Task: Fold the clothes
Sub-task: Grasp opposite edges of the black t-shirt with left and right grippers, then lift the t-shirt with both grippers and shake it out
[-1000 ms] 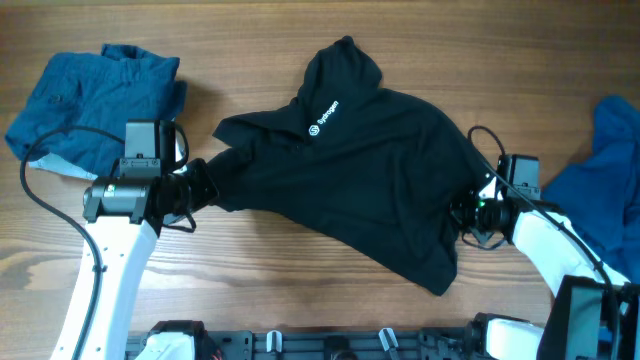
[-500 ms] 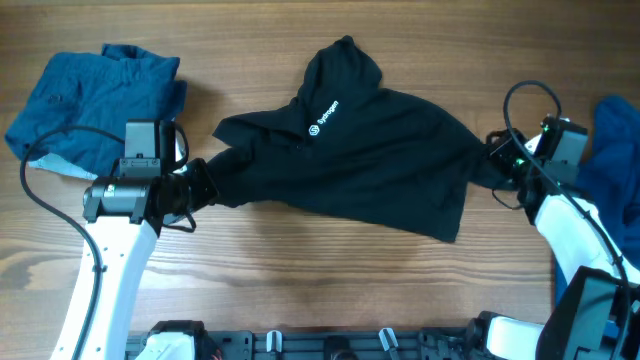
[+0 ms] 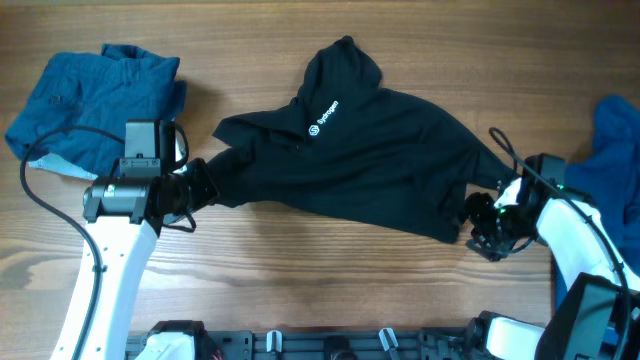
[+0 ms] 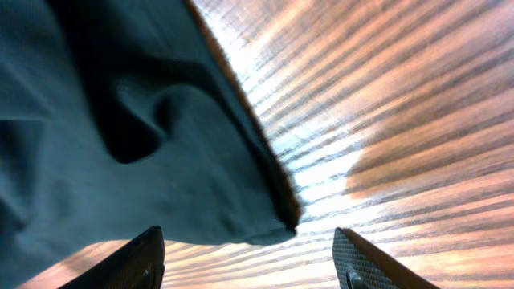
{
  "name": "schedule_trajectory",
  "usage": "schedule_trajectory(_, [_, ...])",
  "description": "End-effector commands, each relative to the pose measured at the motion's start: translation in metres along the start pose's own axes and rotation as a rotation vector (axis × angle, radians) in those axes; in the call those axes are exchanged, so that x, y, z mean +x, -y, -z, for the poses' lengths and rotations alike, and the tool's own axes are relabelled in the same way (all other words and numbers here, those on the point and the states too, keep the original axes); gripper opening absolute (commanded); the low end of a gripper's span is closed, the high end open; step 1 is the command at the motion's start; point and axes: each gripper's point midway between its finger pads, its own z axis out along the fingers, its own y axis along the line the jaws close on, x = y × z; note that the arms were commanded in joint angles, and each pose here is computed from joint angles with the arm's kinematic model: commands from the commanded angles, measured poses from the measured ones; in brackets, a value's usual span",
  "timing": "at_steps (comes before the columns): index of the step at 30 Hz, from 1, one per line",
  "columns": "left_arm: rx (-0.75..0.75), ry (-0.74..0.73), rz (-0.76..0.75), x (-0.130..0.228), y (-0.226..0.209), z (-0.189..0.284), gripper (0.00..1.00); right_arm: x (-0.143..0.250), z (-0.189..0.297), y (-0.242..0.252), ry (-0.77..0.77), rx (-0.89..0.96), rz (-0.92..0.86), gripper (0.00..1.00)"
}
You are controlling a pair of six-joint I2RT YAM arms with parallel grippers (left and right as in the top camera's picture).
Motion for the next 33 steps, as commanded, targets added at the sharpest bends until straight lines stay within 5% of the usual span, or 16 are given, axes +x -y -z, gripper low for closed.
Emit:
schedule_trajectory(1, [-0.005, 0.029, -0.005, -0.006, -0.002, 0.004, 0.05, 0.012, -0.017, 0.012, 0.001, 0.038, -0.02, 0.62])
schedule_trajectory(10, [-0.005, 0.029, -0.004, -0.006, -0.001, 0.004, 0.05, 0.019, -0.045, 0.01, 0.042, 0.005, -0.068, 0.43])
schedule_trajectory(17, [-0.005, 0.029, -0.004, -0.006, -0.001, 0.004, 0.06, 0.021, -0.045, 0.011, 0.033, 0.013, -0.065, 0.05])
schedule_trajectory(25, [0.031, 0.036, -0.031, -0.007, 0.006, 0.009, 0.04, 0.012, 0.004, -0.02, 0.069, -0.007, 0.084, 0.04])
schedule_trajectory(33, [0.212, 0.285, -0.182, -0.039, 0.048, 0.099, 0.04, -0.017, 0.147, -0.097, 0.506, -0.157, 0.377, 0.04])
